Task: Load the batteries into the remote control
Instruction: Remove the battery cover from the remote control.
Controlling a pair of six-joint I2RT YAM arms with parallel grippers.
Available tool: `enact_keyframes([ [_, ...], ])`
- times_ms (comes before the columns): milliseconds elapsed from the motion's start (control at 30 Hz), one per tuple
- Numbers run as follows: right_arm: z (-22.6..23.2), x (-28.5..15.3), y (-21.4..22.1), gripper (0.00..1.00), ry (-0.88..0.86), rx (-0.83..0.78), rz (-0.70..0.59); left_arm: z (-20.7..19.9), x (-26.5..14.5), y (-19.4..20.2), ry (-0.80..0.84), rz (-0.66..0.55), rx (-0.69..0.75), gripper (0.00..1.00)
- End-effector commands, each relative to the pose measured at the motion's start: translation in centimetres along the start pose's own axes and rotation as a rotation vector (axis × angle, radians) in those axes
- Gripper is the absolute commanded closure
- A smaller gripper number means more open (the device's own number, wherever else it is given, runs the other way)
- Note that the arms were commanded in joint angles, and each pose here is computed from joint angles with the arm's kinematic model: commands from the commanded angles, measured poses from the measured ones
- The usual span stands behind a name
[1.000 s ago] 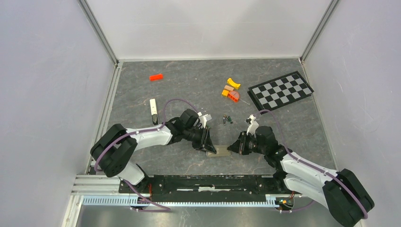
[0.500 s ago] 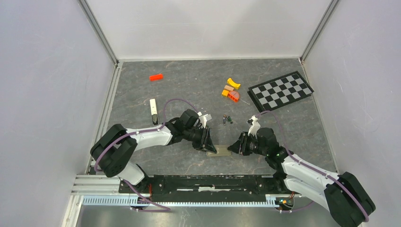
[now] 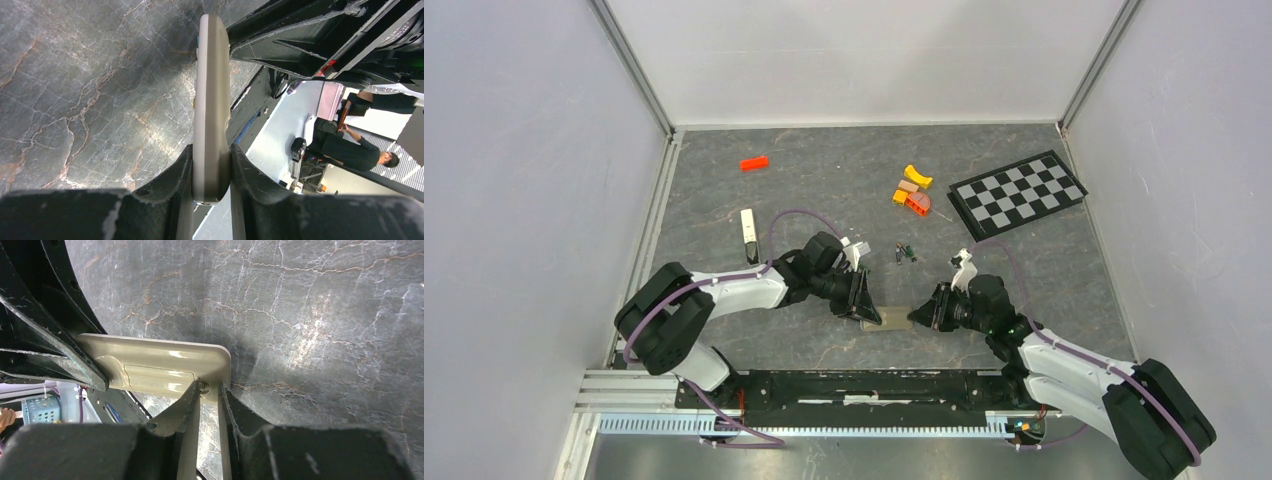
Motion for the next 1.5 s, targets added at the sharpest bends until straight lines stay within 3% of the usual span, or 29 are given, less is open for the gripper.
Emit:
enact_keyframes([
  [0,1.6,0.0,-0.4,0.78,-0.083,-0.004,-0.012,3.4,0.5,2.5,-0.181,0.052,-0.116,0.98],
  [400,2.7,-0.5,-1.3,0.70,-0.104,-0.032,-0.054,3.8,0.5,2.6,-0.206,0.042,-0.135,0.98],
  [1133,1.7,0.3,-0.6,0.69,-0.088,-0.002,-0.017,3.7,0.9,2.8,-0.176,0.066,-0.152,0.98],
  [1467,4.5,-0.8,0.3,0.69,-0.334,0.056,0.022,3.3,1.1,2.5,-0.151,0.073,-0.125,0.98],
])
Point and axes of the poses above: each gripper's point midway between its finger pads, its own x axis out along the fingers, its own z axis along the line the jaws close on, y = z × x, the point moved 5 cm from there along -x, back along the fingers, and after that the axes turned 10 degrees about x, right-handed, at the moved point
